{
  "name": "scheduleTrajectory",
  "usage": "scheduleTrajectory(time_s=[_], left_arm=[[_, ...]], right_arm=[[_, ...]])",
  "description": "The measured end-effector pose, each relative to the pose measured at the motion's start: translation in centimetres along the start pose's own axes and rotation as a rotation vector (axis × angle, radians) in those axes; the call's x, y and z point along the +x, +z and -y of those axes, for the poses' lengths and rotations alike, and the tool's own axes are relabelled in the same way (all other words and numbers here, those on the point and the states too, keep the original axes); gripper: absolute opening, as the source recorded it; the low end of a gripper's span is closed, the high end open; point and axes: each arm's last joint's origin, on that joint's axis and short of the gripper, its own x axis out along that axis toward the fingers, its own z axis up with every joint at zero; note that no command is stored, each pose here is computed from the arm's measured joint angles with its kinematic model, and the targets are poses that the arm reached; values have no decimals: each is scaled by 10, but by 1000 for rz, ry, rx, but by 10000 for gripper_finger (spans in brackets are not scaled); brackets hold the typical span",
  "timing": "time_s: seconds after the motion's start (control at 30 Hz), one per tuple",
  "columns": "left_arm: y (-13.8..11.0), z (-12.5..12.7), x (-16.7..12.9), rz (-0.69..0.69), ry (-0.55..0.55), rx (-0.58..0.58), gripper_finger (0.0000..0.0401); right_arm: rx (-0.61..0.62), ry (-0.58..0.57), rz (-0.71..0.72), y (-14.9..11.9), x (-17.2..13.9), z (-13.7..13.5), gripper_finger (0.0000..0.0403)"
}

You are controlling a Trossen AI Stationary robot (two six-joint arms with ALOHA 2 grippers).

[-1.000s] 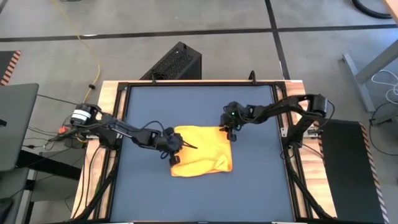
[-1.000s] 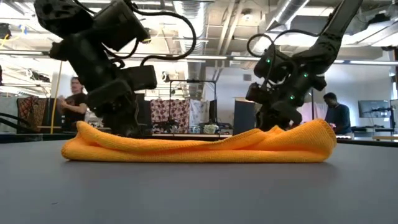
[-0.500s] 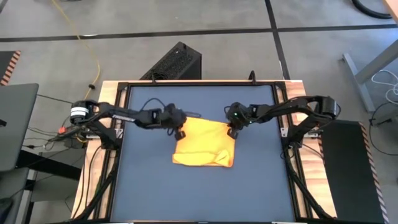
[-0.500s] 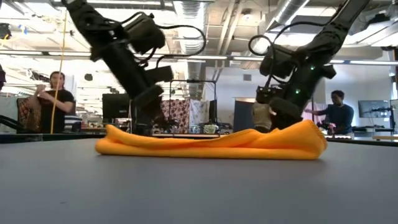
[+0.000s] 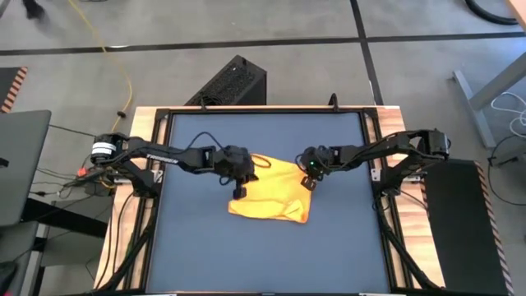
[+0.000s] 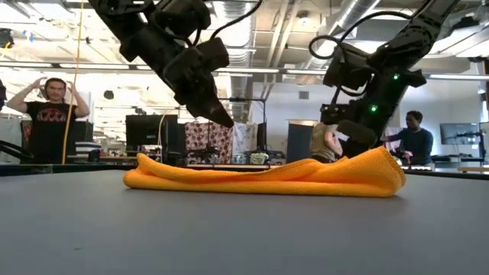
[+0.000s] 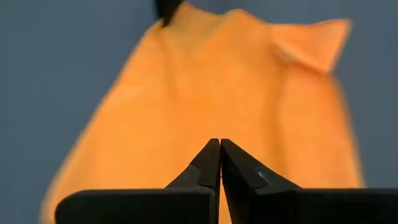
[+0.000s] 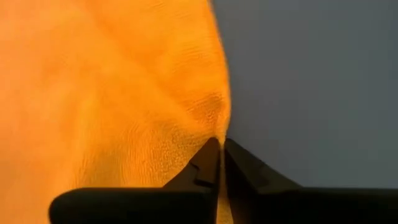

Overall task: Roll towel into tight, uniform cylinder
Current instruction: Roll the orange microfiber towel

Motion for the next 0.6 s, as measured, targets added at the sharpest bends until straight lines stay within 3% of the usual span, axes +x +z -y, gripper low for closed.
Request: scheduleTrajectory(time_s=[0.17, 0.37, 0.6], left_arm=[[2, 27, 2, 25, -49, 72, 16], [0, 50, 5, 35, -7, 121, 77], [-20, 57, 27, -60, -10, 26, 138]], right_arm=[[-52, 13, 53, 5, -14, 3, 70], [-107, 6, 86, 8, -32, 10, 88], [-333, 26, 138, 10, -43, 6, 124]])
